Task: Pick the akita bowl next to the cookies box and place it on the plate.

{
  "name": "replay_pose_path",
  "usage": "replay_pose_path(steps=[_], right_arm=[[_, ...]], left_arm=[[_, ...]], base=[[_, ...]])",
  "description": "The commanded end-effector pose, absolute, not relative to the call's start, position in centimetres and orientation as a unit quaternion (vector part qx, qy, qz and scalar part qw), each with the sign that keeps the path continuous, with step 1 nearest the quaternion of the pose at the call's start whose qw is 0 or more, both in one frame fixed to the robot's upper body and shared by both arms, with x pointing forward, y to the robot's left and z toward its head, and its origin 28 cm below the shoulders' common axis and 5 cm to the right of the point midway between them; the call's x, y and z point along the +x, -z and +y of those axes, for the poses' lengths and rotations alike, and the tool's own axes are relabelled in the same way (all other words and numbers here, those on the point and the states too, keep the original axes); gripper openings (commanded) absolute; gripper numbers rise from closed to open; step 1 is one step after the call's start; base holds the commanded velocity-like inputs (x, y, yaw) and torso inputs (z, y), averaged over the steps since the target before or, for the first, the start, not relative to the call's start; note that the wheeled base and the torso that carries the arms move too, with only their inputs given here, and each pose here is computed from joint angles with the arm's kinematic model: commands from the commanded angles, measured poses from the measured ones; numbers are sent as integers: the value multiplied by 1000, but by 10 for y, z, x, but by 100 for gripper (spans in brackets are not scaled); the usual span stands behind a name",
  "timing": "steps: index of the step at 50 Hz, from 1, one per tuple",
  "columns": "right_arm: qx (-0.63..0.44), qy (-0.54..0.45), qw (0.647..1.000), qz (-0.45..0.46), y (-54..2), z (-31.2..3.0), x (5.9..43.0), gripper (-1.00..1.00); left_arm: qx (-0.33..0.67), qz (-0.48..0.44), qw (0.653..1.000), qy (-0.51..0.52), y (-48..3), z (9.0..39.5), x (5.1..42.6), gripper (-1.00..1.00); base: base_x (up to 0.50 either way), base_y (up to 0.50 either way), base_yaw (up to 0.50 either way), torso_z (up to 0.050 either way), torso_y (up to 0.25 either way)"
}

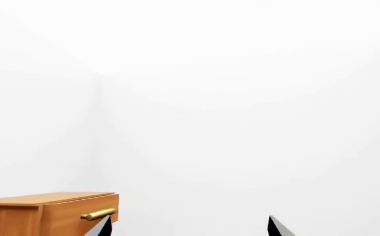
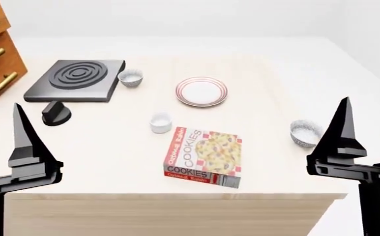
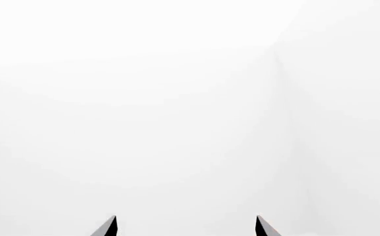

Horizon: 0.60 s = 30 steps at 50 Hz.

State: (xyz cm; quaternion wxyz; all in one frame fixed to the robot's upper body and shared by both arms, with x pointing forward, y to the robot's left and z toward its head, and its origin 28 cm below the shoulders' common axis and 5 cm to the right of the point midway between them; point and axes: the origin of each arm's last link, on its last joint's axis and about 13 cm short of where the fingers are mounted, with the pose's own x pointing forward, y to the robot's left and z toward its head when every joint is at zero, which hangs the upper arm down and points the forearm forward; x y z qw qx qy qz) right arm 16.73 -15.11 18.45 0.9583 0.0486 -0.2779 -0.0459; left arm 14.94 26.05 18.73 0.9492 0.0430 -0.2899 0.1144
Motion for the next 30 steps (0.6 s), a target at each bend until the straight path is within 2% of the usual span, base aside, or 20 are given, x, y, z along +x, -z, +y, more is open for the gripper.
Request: replay_pose_path(steps=[1,30], right_arm=[[51,45,958,-278,-185,-151,167,100],[48,42,959,-277,-184,-151,167,100]], left_arm=[[43,-289,949,-114,-187,261,149,100],[43,-290,949,-113,-187,260,150,100]], base=[[500,0,0,0,0],[500,0,0,0,1]])
